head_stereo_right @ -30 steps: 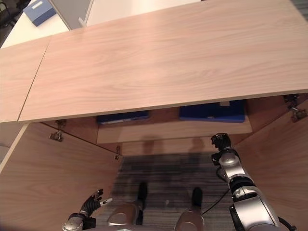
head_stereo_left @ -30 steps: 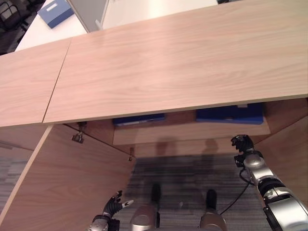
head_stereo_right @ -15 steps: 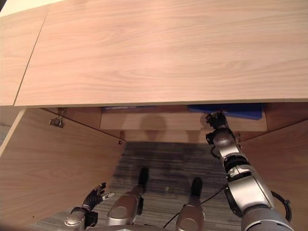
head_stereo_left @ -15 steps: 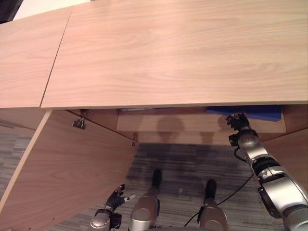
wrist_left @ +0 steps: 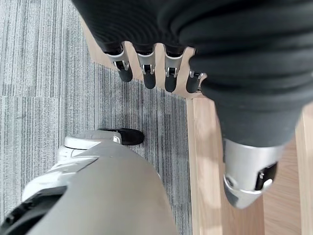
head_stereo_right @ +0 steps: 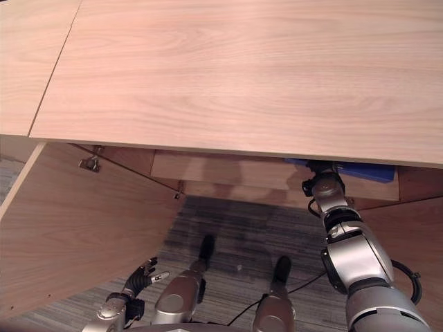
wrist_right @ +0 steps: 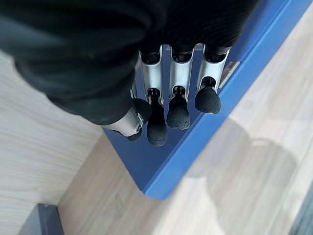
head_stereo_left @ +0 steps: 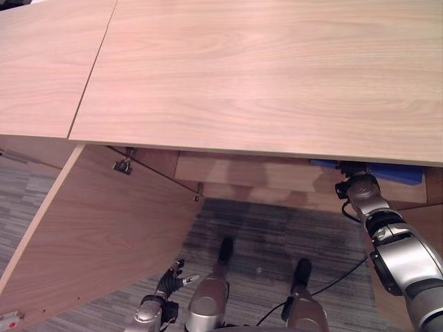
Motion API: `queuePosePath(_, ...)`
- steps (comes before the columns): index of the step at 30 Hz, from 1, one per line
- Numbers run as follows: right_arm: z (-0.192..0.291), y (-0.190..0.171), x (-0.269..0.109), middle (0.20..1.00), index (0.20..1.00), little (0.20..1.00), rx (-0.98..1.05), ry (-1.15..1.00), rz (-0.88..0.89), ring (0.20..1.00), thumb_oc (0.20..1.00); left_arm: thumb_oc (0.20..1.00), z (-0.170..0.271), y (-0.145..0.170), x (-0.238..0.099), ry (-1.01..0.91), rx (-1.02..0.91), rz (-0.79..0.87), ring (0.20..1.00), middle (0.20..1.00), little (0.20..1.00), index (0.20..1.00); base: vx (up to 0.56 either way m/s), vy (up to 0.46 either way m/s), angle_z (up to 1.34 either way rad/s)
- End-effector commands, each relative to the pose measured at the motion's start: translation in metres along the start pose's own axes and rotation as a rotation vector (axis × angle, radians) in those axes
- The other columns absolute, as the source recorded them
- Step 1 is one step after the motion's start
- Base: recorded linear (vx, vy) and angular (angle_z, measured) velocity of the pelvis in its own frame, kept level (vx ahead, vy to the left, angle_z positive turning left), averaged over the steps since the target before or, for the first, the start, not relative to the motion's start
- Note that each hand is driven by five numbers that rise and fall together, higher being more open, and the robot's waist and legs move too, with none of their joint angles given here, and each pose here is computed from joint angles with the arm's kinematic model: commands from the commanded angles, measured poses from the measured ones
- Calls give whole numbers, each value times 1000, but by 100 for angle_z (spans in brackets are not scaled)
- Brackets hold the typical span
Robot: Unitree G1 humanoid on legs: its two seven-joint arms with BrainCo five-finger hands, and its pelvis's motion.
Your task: Put the empty folder in the office cabinet
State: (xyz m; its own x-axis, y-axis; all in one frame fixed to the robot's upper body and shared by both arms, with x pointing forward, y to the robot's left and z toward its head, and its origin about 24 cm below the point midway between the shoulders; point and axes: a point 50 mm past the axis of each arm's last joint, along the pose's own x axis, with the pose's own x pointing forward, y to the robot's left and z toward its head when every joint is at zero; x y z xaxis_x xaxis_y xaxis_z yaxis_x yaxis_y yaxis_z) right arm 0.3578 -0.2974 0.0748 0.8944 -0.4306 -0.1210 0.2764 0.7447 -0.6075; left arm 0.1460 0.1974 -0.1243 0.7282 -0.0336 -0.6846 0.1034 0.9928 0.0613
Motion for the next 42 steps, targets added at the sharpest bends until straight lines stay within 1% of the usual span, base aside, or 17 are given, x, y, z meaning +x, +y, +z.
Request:
queuePosePath(1,20,-23,7,200,200,200,-39,-75,-70,200,200,1000,15,4,4,-47,66,-25,1000,1000,1000,1000,-21,1,8)
queuePosePath(14,1,-26,5,200,200,200,-25,-9,-87,200,200,1000,23,1,6,-81,71,-32,1000,1000,1000,1000,-17,-1,4)
queuePosePath(19,-2,-32,5,200,200,200,-33,3,-103,200,200,1000,28,0,6,-104,72,-41,1000,1000,1000,1000,0,0,0)
queuePosePath(24,-5,-47,6,200,200,200,-23,21,-146,200,200,1000,33,-2,6,-125,70,-56,1000,1000,1000,1000,-12,-4,5)
queuePosePath(28,-1,-64,8,200,200,200,-13,18,-194,200,200,1000,37,-4,6,-143,70,-70,1000,1000,1000,1000,-28,4,5)
queuePosePath(35,31,-109,14,200,200,200,-61,-59,-307,200,200,1000,44,-4,5,-172,100,-106,1000,1000,1000,1000,-22,1,-1)
queuePosePath(42,65,-157,11,200,200,200,-114,-133,-423,200,200,1000,55,1,4,-212,116,-133,1000,1000,1000,1000,-6,0,2)
